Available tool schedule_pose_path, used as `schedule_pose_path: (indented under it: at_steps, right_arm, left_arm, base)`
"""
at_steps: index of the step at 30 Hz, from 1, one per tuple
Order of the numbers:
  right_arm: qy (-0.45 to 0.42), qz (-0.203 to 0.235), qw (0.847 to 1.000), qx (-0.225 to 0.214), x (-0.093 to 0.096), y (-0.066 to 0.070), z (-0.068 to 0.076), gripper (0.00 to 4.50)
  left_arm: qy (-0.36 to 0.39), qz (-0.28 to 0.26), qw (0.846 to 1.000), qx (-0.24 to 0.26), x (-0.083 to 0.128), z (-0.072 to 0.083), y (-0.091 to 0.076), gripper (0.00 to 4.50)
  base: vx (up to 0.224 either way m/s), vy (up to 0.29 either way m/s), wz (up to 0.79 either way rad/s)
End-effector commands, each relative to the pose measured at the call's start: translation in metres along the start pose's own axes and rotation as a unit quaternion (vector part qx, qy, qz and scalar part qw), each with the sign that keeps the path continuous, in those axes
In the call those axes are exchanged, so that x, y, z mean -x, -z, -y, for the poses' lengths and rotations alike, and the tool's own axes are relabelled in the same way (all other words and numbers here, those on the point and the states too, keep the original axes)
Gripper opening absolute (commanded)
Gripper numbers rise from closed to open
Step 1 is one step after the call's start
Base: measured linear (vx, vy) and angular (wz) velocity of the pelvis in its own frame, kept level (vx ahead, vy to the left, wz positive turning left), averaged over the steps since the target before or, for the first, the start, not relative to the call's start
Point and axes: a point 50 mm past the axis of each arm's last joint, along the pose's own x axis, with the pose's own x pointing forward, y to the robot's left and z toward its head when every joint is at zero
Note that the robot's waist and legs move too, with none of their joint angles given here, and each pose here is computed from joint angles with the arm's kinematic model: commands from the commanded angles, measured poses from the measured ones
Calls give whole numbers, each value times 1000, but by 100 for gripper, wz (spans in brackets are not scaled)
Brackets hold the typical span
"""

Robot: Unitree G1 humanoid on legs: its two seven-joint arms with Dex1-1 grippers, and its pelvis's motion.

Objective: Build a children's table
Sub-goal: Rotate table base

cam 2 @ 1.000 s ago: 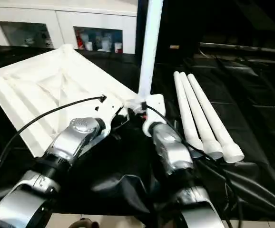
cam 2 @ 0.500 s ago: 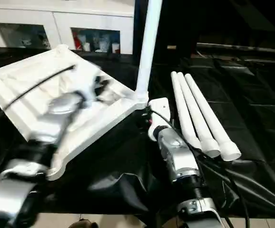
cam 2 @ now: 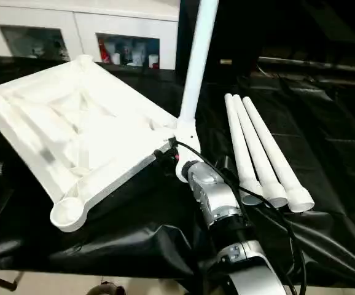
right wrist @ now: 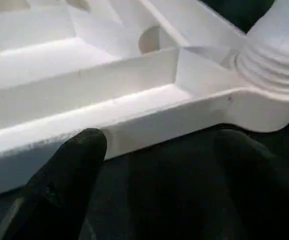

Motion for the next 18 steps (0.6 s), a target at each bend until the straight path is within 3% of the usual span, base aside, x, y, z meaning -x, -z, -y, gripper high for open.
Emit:
schedule_pose_path:
  at_steps: [1,4,9,10,12,14,18]
  right_arm:
    - [-4,-1,1000,5,-2,-2,-2,388]
    - [-9,-2,1000,3,-4,-4,-4,388]
    - [-11,7,1000,17,-3,-8,-3,388]
    - [-11,13,999,32,-2,-11,-2,388]
    - [-9,28,999,21,2,-19,0,388]
    - [10,21,1000,17,10,-24,6,388]
    - [31,-10,999,30,30,-31,21,388]
  left_arm:
    - [53,-4,999,-4,5,14,-5,144]
    - [125,-45,991,-14,15,26,5,144]
    - [215,-50,975,-18,32,37,3,144]
    - [250,-56,966,-23,39,41,3,144]
    - [307,-51,950,-39,49,49,1,144]
    - [370,-30,927,-51,63,59,-4,144]
    - [433,17,900,-45,79,81,-22,144]
  base:
    - [0,0,0]
    - [0,0,0]
    - [0,0,0]
    - [0,0,0]
    - [0,0,0]
    - [0,0,0]
    - [0,0,0]
